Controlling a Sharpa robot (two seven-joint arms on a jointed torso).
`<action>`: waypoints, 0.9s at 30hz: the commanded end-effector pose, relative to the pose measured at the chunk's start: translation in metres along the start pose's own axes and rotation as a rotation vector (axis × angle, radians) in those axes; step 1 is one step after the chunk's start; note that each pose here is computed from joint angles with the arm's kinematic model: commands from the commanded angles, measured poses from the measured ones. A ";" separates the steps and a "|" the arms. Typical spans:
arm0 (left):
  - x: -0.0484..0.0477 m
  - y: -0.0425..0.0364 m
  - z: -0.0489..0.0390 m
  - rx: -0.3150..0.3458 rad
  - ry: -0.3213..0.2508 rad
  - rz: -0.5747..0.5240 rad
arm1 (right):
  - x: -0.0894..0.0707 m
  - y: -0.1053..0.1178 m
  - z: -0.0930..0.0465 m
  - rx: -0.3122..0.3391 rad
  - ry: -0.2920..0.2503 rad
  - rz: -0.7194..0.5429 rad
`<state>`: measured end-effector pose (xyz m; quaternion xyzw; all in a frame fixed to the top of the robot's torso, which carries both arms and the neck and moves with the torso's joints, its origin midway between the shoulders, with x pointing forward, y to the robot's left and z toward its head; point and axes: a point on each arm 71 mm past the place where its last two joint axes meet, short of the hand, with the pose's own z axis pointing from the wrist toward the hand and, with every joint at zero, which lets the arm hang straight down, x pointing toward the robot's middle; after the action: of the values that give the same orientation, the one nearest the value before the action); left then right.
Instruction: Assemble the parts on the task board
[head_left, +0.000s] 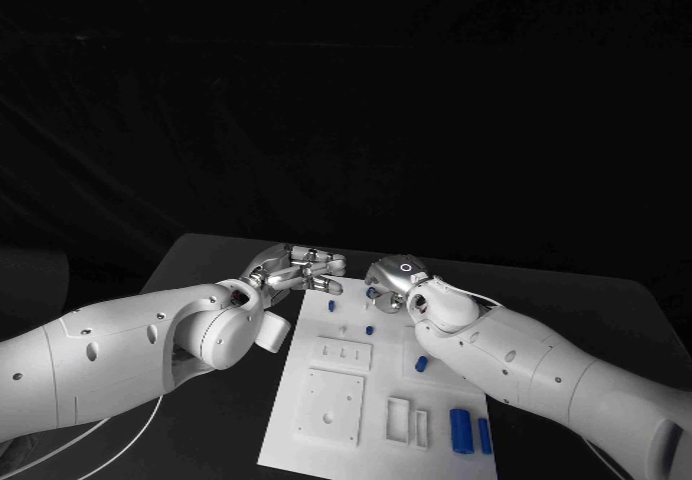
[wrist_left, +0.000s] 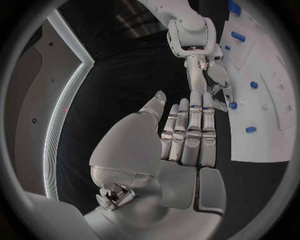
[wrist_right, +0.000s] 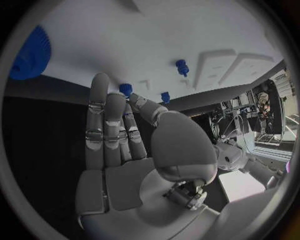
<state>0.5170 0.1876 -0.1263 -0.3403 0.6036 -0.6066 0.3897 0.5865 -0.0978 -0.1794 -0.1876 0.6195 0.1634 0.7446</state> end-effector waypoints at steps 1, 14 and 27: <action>0.0023 -0.0018 0.0008 0.006 0.015 -0.001 | -0.002 0.000 0.000 0.011 -0.025 -0.004; 0.0001 -0.0017 0.0001 0.005 0.014 0.000 | -0.009 -0.005 -0.007 0.004 -0.060 0.005; -0.0178 -0.0026 -0.0071 0.009 -0.022 0.008 | -0.061 -0.067 -0.044 0.102 -0.105 0.173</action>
<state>0.5188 0.2070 -0.1252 -0.3493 0.5995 -0.5972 0.4025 0.5707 -0.1752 -0.1196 -0.1110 0.5796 0.1911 0.7844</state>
